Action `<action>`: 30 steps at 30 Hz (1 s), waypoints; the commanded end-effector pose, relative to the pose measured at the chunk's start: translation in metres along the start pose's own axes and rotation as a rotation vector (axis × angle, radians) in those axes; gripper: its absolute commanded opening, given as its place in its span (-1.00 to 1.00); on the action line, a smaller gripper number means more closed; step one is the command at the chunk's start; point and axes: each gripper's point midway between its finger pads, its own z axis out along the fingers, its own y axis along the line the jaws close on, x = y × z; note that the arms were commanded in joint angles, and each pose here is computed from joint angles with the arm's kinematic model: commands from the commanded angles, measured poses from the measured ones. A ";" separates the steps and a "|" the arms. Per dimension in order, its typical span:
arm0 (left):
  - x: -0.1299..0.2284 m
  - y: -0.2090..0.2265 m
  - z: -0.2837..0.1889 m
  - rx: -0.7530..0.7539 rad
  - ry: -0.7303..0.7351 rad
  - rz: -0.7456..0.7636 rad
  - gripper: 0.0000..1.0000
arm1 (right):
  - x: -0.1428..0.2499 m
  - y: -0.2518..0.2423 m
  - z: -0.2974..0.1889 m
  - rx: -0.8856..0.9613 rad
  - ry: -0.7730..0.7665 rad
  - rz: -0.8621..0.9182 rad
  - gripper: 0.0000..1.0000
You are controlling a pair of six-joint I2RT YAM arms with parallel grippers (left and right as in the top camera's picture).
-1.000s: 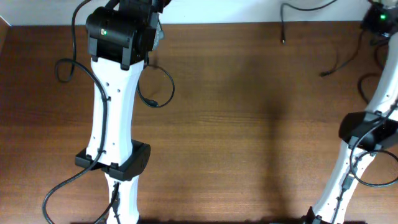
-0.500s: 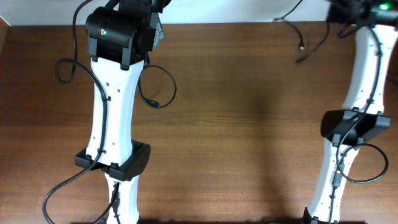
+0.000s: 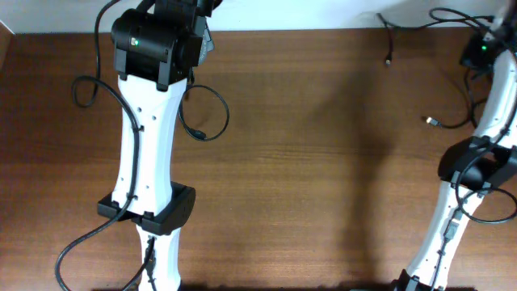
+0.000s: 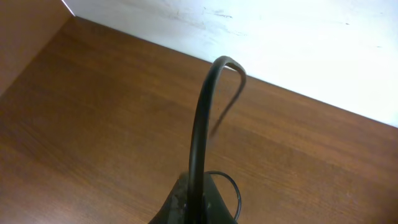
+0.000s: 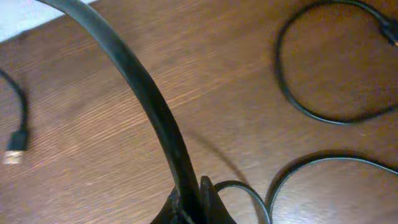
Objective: Untangle cables
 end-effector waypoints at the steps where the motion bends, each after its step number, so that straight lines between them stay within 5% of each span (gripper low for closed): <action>1: -0.005 0.007 -0.007 -0.001 -0.015 0.002 -1.00 | 0.007 0.002 0.011 -0.016 0.023 0.017 -0.93; 2: -0.005 0.007 -0.007 -0.001 -0.015 0.002 -1.00 | 0.008 0.002 0.012 -0.017 0.025 0.017 -0.16; 3: -0.005 0.007 -0.007 -0.001 -0.015 0.002 -1.00 | 0.008 0.003 0.012 -0.017 0.027 0.016 0.90; 4: -0.005 0.007 -0.007 -0.001 -0.015 0.002 -1.00 | 0.010 0.005 0.012 -0.025 0.034 0.016 0.98; 8: -0.004 0.007 -0.007 0.002 -0.013 0.002 -1.00 | -0.011 0.034 -0.022 -0.190 -0.035 0.007 0.84; 11: -0.002 -0.001 -0.007 0.045 0.004 0.000 -1.00 | -0.053 0.071 -0.134 -0.288 -0.240 -0.081 0.84; 13: 0.000 -0.056 -0.017 0.336 0.038 0.069 -1.00 | -0.060 0.088 -0.217 -0.295 -0.350 -0.139 0.91; 17: 0.028 -0.143 -0.031 0.531 0.036 0.206 -1.00 | -0.048 0.087 -0.329 -0.288 -0.479 -0.200 0.88; 23: 0.139 -0.254 -0.026 0.690 0.218 0.405 -1.00 | -0.040 0.087 -0.334 -0.289 -0.460 -0.199 0.88; 26: 0.228 -0.326 -0.058 0.845 0.294 0.543 -1.00 | -0.040 0.087 -0.334 -0.289 -0.462 -0.205 0.88; 30: 0.304 -0.354 -0.077 0.845 0.313 0.697 -1.00 | -0.041 0.085 -0.333 -0.272 -0.465 -0.222 0.88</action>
